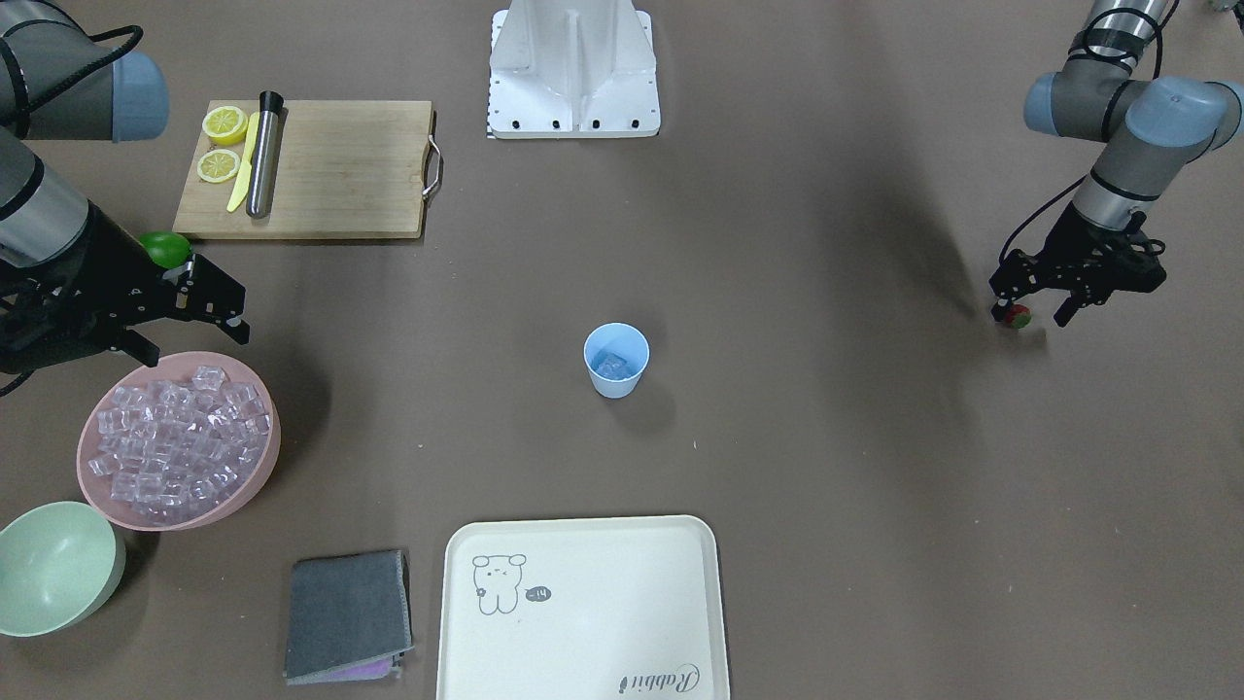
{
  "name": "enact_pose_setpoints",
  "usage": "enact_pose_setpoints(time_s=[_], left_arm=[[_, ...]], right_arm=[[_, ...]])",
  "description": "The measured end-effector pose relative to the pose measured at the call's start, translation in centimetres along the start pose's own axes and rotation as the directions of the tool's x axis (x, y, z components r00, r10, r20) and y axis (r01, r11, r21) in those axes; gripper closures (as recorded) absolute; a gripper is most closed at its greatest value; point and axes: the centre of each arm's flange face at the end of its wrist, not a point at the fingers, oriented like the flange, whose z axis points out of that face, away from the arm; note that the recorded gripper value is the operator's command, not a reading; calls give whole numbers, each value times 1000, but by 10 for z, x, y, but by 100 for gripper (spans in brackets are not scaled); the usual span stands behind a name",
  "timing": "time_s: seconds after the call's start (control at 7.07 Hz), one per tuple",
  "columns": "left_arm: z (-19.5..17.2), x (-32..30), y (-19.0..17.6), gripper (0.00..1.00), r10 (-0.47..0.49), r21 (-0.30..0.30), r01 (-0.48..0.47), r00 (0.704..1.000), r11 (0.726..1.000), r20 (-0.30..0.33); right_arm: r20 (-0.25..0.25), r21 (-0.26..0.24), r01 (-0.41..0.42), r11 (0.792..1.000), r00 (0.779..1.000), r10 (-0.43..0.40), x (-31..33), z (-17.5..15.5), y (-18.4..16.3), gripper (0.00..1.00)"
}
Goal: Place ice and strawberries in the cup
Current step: 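Grasp the red strawberry with the left gripper while the right gripper hovers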
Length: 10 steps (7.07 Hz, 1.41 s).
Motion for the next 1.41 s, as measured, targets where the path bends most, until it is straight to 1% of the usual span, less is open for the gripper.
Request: enact_pose_setpoints(time_s=[0.14, 0.85, 0.99, 1.13, 1.27, 1.41], left_arm=[[-1, 0, 1, 100, 1, 3, 0, 1000, 1000, -6], [-17, 11, -2, 100, 4, 20, -3, 999, 1000, -34], [-27, 14, -9, 100, -2, 13, 3, 999, 1000, -53], [-49, 10, -30, 100, -34, 1, 34, 996, 999, -85], [-86, 7, -66, 100, -77, -5, 77, 988, 997, -133], [-123, 25, -101, 100, -98, -11, 98, 978, 995, -183]], right_arm=[[0, 0, 0, 1000, 1000, 0, 0, 0, 0, 1], [-3, -3, -4, 1000, 1000, 4, 3, 1, 1, 1], [0, -3, -3, 1000, 1000, 3, 2, 1, 0, 1], [2, -3, -2, 1000, 1000, 2, 1, 0, -1, 1], [3, -3, -1, 1000, 1000, 1, 0, 0, -2, 1], [3, -3, -1, 1000, 1000, 1, 0, 1, -2, 1]])
